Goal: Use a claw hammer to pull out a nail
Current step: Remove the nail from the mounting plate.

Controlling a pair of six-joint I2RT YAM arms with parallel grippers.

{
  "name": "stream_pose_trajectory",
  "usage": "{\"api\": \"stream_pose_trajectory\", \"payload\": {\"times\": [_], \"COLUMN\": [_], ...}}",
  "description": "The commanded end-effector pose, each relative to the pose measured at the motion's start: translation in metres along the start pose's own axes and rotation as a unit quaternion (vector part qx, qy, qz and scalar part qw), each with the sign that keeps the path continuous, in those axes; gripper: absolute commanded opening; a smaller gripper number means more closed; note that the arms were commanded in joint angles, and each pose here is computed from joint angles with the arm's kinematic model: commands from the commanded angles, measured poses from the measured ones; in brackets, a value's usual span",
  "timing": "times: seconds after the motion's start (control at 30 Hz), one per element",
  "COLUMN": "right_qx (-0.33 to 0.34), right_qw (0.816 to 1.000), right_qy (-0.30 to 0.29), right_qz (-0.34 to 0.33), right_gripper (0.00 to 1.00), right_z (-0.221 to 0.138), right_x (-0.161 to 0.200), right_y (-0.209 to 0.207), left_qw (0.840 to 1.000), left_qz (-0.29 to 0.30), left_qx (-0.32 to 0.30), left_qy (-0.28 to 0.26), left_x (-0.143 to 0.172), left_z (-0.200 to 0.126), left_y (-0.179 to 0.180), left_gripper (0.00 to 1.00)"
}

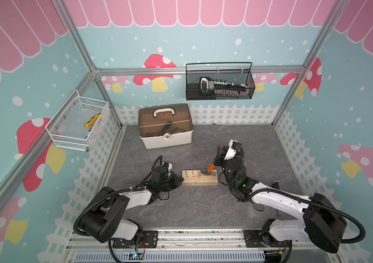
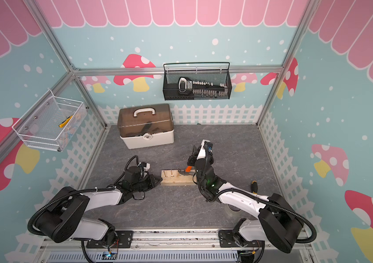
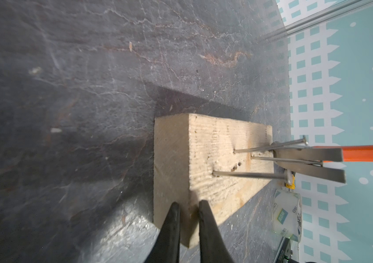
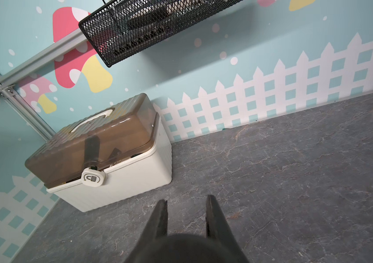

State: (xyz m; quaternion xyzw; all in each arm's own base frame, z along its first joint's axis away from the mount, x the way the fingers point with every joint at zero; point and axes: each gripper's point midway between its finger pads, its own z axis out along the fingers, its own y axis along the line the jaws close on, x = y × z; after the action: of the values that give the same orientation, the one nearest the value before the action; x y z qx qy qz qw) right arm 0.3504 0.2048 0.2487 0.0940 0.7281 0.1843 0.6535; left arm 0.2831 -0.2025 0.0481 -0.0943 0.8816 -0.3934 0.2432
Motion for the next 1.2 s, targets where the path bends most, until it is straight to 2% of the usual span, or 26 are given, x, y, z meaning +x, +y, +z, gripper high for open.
{"api": "stream_pose_trajectory", "payload": {"times": [0.0,0.77,0.93,1.17], "right_qx": [0.007,0.051,0.035,0.002], "right_qw": [0.996,0.995,0.997,0.997], "right_qy": [0.090,0.065,0.056,0.080], "right_qz": [0.013,0.058,0.047,-0.015], "right_gripper": [0.00,0.00,0.00,0.00], "right_z": [-0.006,-0.021,-0.015,0.010], "right_x": [0.059,0.047,0.024,-0.020], "right_y": [-0.019,-0.065,-0.049,0.001], "left_qw": [0.996,0.996,0.997,0.998], "left_qz": [-0.026,-0.022,-0.015,0.028], "left_qx": [-0.080,-0.082,-0.071,-0.049], "left_qy": [0.037,0.033,0.029,0.008], "left_x": [0.030,0.030,0.026,0.012], "left_z": [-0.002,-0.004,-0.007,-0.025], "left_y": [0.046,0.047,0.038,0.013], "left_gripper": [0.15,0.15,0.15,0.15]}}
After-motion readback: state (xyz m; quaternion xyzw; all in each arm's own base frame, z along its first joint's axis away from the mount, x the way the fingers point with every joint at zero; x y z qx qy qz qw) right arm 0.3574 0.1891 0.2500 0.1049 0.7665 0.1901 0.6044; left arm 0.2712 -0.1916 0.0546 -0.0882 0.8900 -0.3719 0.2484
